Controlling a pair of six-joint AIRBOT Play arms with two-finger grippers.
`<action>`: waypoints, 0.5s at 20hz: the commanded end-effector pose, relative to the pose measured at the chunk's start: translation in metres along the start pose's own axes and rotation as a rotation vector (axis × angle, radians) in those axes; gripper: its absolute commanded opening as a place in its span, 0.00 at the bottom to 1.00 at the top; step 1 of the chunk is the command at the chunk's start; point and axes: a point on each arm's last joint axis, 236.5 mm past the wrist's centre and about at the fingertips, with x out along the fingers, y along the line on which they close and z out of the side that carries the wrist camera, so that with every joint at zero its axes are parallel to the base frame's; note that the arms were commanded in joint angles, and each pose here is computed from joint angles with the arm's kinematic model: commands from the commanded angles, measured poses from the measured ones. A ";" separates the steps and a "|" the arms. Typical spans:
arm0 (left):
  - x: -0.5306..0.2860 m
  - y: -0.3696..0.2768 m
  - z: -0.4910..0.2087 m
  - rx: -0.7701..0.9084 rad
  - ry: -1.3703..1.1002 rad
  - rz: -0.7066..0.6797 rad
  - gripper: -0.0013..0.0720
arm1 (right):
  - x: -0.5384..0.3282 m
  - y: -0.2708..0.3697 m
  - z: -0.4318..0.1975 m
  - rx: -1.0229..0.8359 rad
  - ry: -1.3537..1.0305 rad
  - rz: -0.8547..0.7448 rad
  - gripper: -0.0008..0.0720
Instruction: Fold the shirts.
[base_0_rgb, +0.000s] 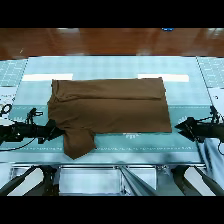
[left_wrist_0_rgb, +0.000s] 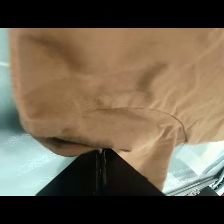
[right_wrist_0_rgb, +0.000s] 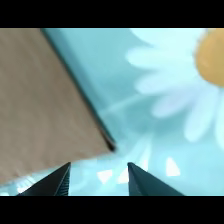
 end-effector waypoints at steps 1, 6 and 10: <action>-0.001 -0.002 0.002 0.013 -0.005 -0.004 0.04 | 0.010 -0.007 -0.015 0.032 0.089 -0.025 0.58; -0.001 -0.002 0.003 0.012 -0.010 -0.002 0.04 | 0.047 0.032 0.009 -0.012 0.083 0.059 0.58; -0.001 -0.002 0.005 0.013 -0.017 0.000 0.04 | 0.066 0.057 0.014 -0.117 0.150 0.057 0.05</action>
